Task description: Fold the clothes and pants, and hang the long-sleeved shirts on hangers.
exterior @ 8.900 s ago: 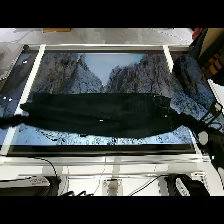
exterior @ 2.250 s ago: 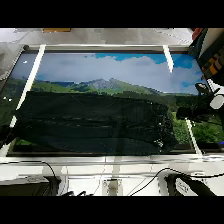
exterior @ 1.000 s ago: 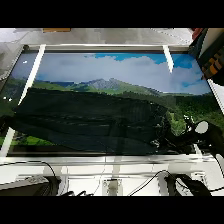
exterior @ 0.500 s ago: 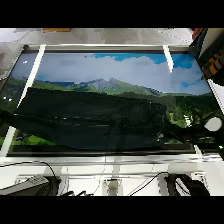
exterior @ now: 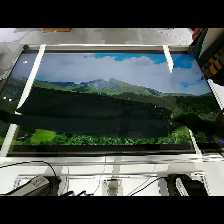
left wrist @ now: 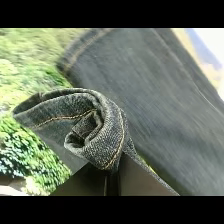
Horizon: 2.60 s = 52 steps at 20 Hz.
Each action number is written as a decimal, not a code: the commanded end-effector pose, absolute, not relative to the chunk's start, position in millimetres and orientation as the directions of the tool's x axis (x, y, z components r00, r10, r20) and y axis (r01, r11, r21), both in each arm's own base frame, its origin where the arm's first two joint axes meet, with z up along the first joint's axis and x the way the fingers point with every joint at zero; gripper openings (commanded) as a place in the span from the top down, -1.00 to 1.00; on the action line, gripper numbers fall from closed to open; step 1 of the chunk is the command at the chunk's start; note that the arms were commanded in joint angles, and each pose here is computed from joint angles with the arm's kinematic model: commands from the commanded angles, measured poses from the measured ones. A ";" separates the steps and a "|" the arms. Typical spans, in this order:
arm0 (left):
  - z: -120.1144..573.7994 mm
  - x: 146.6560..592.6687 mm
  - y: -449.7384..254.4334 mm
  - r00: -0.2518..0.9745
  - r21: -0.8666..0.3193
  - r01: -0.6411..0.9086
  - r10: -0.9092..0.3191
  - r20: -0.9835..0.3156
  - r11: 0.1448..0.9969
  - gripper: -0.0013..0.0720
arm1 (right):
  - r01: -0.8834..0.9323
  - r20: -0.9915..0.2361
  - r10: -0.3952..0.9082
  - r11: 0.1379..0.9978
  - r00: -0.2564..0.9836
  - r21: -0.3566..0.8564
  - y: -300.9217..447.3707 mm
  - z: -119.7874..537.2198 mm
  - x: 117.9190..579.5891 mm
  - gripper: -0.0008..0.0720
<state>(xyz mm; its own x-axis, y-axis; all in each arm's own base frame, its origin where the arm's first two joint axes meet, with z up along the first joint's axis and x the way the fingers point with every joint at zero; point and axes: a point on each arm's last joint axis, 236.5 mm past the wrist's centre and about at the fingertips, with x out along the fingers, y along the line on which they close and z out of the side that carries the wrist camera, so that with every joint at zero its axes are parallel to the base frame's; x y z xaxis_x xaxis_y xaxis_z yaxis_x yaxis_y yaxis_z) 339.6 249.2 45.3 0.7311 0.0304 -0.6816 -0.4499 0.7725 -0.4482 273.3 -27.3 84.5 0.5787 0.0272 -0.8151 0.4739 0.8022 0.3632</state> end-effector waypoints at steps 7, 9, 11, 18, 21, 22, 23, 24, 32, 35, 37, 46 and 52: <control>65.4 458.1 243.4 0.819 -0.317 -0.497 0.316 -0.479 0.807 0.89 | 0.611 -0.702 0.115 0.408 0.703 0.678 -36.0 -2.9 421.8 0.91; 51.3 480.1 231.9 0.825 -0.311 -0.497 0.330 -0.459 0.810 0.89 | 0.636 -0.695 0.110 0.324 0.710 0.701 -39.6 -19.0 433.5 0.91; 41.6 496.2 221.6 0.831 -0.343 -0.505 0.338 -0.442 0.792 0.89 | 0.636 -0.674 0.081 0.263 0.735 0.725 -47.6 -23.1 443.9 0.91; 58.4 524.9 200.5 0.865 -0.358 -0.438 0.277 -0.419 0.825 -0.92 | 0.538 -0.639 0.018 0.522 0.769 0.662 -63.2 -14.5 454.3 -0.51; 119.6 525.0 206.2 0.899 -0.283 -0.393 0.301 -0.317 0.875 -0.92 | 0.454 -0.654 0.087 0.651 0.752 0.608 -48.2 -5.4 455.7 -0.51; 139.6 518.5 210.9 0.904 -0.250 -0.390 0.317 -0.286 0.886 -0.92 | 0.441 -0.654 0.103 0.659 0.750 0.609 -44.9 -0.8 457.2 -0.51; 149.0 509.5 212.7 0.905 -0.221 -0.379 0.310 -0.291 0.899 -0.92 | 0.430 -0.654 0.117 0.665 0.748 0.611 -42.0 3.2 458.3 -0.50; 145.7 495.7 213.2 0.895 -0.187 -0.359 0.281 -0.347 0.914 -0.88 | 0.422 -0.655 0.128 0.670 0.744 0.611 -39.5 5.9 458.7 -0.50; 6.6 352.9 260.6 0.619 -0.447 -0.639 0.073 -0.782 0.626 -0.96 | 0.398 -0.729 0.188 0.734 0.658 0.550 -25.9 -5.1 440.8 -0.50; -25.9 372.1 247.4 0.659 -0.589 -0.649 -0.031 -0.751 0.482 -0.96 | 0.399 -0.742 0.216 0.731 0.634 0.554 -19.3 -8.1 435.2 -0.50; -49.2 393.9 244.3 0.688 -0.652 -0.654 -0.057 -0.723 0.384 -0.96 | 0.402 -0.741 0.245 0.712 0.625 0.575 -12.4 -7.7 433.1 -0.50; -104.3 467.6 236.8 0.754 -0.682 -0.622 0.061 -0.654 0.386 -0.86 | 0.366 -0.710 0.376 0.660 0.595 0.656 20.6 4.4 428.3 -0.50; -60.6 513.8 210.7 0.809 -0.569 -0.447 0.040 -0.587 0.690 0.89 | 0.071 -0.675 0.476 0.786 0.563 0.614 85.6 37.6 435.1 -0.20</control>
